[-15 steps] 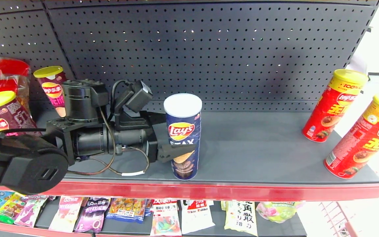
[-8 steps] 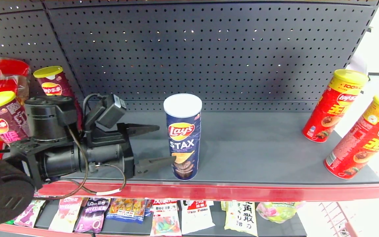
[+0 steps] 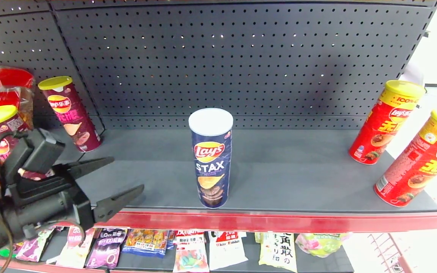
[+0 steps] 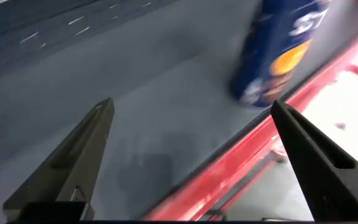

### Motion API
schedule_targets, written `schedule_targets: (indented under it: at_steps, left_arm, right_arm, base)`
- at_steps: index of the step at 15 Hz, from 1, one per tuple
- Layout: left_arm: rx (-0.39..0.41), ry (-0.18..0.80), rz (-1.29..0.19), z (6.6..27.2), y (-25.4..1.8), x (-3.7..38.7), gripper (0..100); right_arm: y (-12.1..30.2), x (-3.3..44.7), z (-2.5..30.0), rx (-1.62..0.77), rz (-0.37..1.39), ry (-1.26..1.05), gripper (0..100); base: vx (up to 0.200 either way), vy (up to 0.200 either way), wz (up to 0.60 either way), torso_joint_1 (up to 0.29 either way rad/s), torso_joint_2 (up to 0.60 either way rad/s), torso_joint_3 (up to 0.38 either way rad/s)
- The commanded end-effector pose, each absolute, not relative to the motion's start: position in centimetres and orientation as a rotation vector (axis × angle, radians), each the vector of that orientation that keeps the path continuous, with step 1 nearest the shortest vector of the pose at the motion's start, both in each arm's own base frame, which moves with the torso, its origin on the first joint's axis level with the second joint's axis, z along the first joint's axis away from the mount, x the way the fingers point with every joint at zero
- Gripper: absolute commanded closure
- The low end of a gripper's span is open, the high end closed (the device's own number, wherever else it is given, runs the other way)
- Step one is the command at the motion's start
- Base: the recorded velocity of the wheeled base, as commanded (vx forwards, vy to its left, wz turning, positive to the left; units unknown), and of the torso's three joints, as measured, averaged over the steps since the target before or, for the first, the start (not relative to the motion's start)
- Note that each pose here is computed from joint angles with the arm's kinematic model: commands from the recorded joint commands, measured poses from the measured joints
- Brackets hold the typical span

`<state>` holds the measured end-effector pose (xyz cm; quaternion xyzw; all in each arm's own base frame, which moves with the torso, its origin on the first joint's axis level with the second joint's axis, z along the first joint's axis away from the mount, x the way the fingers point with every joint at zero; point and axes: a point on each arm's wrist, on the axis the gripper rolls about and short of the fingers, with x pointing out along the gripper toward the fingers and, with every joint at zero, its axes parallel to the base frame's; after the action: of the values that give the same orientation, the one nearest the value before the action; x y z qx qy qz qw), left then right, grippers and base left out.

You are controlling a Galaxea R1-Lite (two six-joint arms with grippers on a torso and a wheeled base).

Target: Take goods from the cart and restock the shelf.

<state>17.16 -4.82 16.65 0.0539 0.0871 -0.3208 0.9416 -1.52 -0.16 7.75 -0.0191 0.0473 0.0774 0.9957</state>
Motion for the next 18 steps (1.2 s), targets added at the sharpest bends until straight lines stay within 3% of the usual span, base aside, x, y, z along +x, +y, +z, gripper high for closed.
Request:
schedule_targets:
  at_steps: [1,2,3,4,6,11,18]
  left_arm:
    - [0.075,0.144,-0.561,16.6,-3.3,12.0,0]
    - [0.061,0.153,-0.560,16.6,-3.1,11.0,0]
    - [0.058,0.179,-0.562,16.3,-2.7,9.0,0]
    - [0.059,0.203,-0.566,15.9,-2.4,7.5,0]
    - [0.062,0.245,-0.569,14.8,-1.8,4.7,0]
    - [0.061,0.279,-0.560,14.0,-1.4,3.0,0]
    - [0.068,0.276,-0.516,14.1,-1.3,3.1,0]
  right_arm:
    - [-0.1,-1.5,7.9,-0.061,0.177,0.084,100]
    - [-0.1,-1.6,9.4,-0.073,0.218,0.054,100]
    - [0.2,-0.2,15.1,-0.036,0.244,0.076,100]
    - [0.5,1.3,18.5,0.002,0.273,0.081,100]
    - [1.7,4.5,22.5,-0.081,0.480,0.103,100]
    - [6.4,17.6,26.9,-0.122,0.601,0.114,100]
    - [12.1,27.0,26.9,-0.120,0.678,0.106,100]
  base:
    - [0.000,0.000,0.00,0.000,0.00,0.000]
    - [0.000,0.000,0.00,0.000,0.00,0.000]
    - [0.000,0.000,0.00,0.000,0.00,0.000]
    - [0.000,0.000,0.00,0.000,0.00,0.000]
    - [0.000,0.000,0.00,0.000,0.00,0.000]
    - [0.000,0.000,0.00,0.000,0.00,0.000]
    - [0.000,0.000,0.00,0.000,0.00,0.000]
